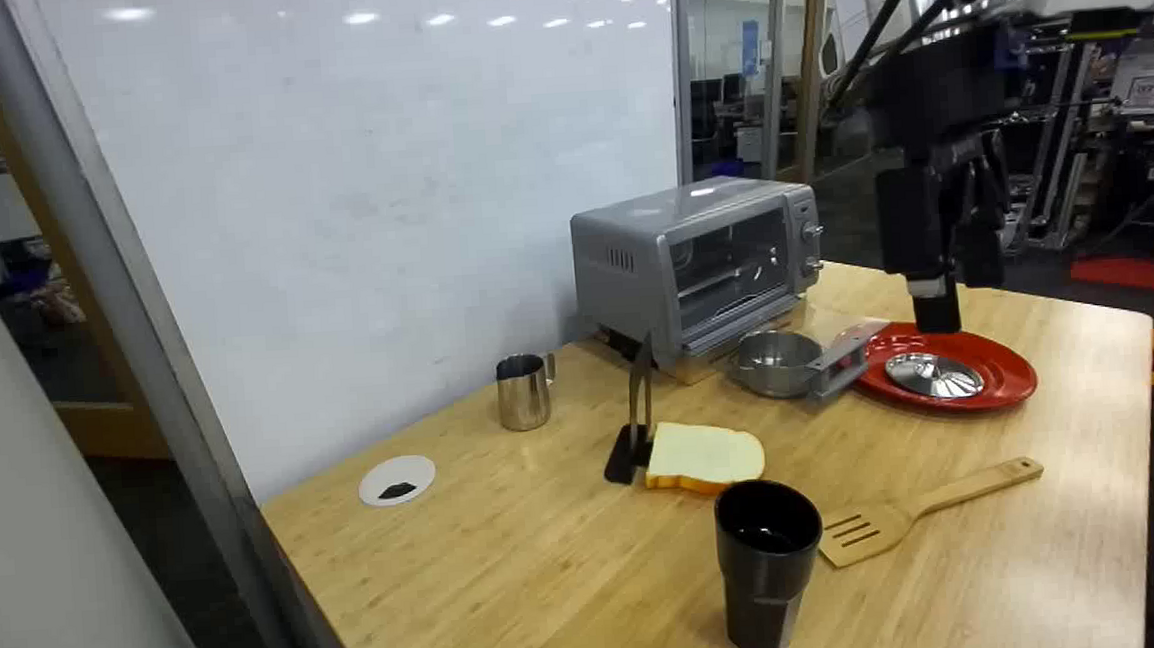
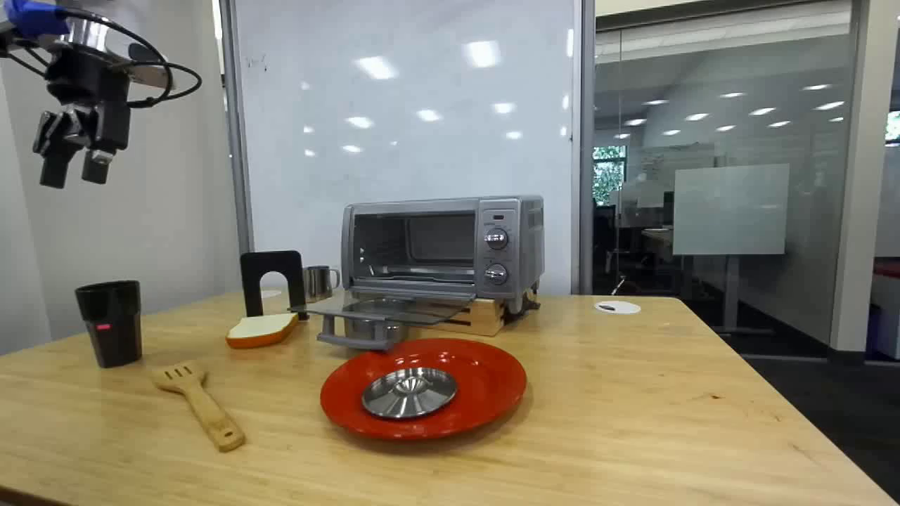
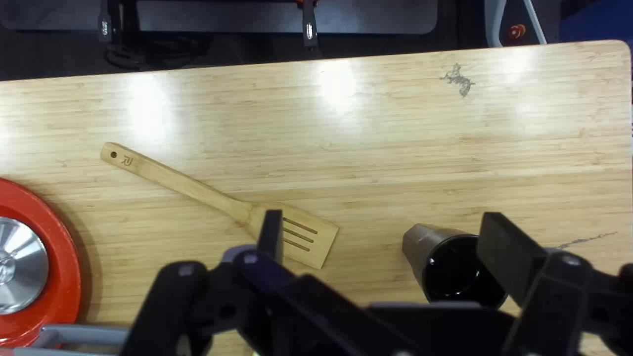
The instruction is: Turn the top knob on the toaster oven to the left
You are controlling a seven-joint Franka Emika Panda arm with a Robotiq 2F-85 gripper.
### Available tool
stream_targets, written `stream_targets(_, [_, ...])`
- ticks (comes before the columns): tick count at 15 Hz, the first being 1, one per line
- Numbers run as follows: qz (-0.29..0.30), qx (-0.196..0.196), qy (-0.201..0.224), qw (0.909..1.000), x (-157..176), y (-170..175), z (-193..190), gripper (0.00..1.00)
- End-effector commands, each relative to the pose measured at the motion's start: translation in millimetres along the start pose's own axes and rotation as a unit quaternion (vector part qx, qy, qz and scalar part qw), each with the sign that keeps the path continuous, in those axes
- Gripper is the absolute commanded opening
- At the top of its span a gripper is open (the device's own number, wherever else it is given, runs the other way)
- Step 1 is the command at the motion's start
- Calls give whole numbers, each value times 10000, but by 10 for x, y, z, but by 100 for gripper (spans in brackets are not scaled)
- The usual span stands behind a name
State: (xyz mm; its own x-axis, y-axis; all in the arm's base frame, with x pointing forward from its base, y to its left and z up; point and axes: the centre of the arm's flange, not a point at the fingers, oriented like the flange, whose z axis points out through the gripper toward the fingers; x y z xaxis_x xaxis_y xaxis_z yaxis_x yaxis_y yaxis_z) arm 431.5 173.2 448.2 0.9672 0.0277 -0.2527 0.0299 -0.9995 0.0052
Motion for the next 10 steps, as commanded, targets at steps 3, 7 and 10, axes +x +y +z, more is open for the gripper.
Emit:
stream_targets(3, [0,0,0,10000,0,0,0,100])
stream_targets(7, [136,103,104,9998,59,110,-17,100])
stream_targets(10, [560,504,496,9959,218,425,-98,100])
